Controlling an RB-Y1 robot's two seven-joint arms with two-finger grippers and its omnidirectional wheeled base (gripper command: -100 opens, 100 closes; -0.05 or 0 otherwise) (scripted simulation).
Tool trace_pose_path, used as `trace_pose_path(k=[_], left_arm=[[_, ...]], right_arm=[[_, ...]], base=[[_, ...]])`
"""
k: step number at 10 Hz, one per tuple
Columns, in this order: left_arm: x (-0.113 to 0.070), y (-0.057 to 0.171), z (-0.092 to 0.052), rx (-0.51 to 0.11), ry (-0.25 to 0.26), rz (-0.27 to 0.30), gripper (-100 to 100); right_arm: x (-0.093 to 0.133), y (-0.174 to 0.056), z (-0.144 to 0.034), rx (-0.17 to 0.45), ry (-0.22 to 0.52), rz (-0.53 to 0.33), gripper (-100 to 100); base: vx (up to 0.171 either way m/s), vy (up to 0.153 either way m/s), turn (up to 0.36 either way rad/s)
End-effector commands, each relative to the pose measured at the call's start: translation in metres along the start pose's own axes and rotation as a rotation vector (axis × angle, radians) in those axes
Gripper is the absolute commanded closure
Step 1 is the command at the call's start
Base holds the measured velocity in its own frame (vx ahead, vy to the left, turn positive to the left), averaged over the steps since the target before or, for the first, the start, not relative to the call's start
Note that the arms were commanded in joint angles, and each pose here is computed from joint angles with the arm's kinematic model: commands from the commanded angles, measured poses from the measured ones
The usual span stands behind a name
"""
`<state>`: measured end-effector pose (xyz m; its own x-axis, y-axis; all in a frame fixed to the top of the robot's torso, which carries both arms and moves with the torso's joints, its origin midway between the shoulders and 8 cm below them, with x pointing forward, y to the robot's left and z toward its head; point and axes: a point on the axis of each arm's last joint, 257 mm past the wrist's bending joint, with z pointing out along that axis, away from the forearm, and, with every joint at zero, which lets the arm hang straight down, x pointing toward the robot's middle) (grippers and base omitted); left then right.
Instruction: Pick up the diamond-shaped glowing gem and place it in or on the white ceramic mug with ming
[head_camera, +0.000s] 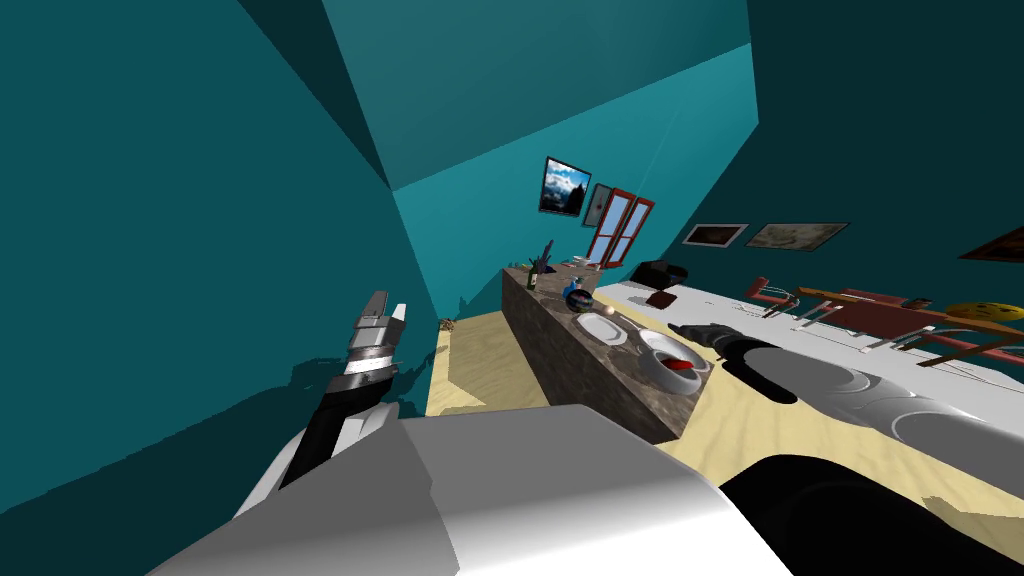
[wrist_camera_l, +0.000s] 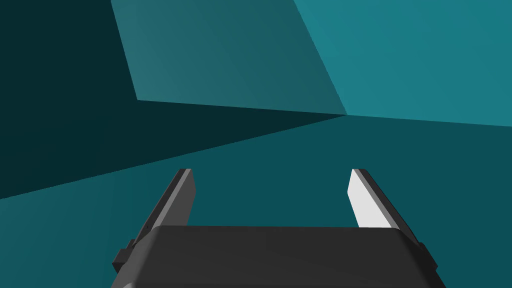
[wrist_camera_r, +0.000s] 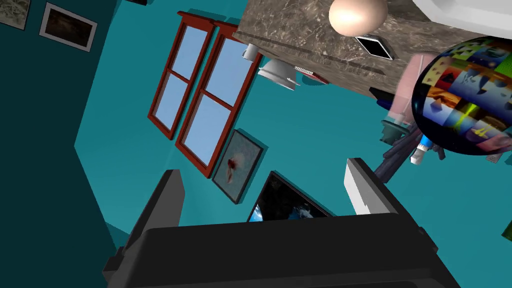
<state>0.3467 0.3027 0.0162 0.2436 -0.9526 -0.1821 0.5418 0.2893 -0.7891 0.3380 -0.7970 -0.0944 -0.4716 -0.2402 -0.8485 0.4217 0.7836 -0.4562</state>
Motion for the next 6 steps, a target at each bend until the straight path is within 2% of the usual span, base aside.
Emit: trace_pose_path(k=[1,2,3,4,6], left_arm=[[0.0,0.0,0.0,0.0,0.0,0.0,0],[0.0,0.0,0.0,0.0,0.0,0.0,0],[0.0,0.0,0.0,0.0,0.0,0.0,0],[0.0,0.0,0.0,0.0,0.0,0.0,0],[0.0,0.0,0.0,0.0,0.0,0.0,0]], right_arm=[[0.023,-0.016,-0.004,-0.012,0.082,-0.177,-100],[0.03,-0.025,-0.007,-0.018,0.122,-0.272,-100],[0.019,-0.03,-0.005,-0.024,0.13,-0.36,-100],[0.025,-0.041,-0.006,-0.02,0.157,-0.43,-100],[0.034,-0.035,-0.008,-0.063,0.184,-0.53,-100]], base=[[-0.099,0.086,0.323],[-0.133,0.095,0.424],[-0.064,0.032,0.164],[-0.013,-0.005,-0.013],[0.008,-0.014,-0.012]])
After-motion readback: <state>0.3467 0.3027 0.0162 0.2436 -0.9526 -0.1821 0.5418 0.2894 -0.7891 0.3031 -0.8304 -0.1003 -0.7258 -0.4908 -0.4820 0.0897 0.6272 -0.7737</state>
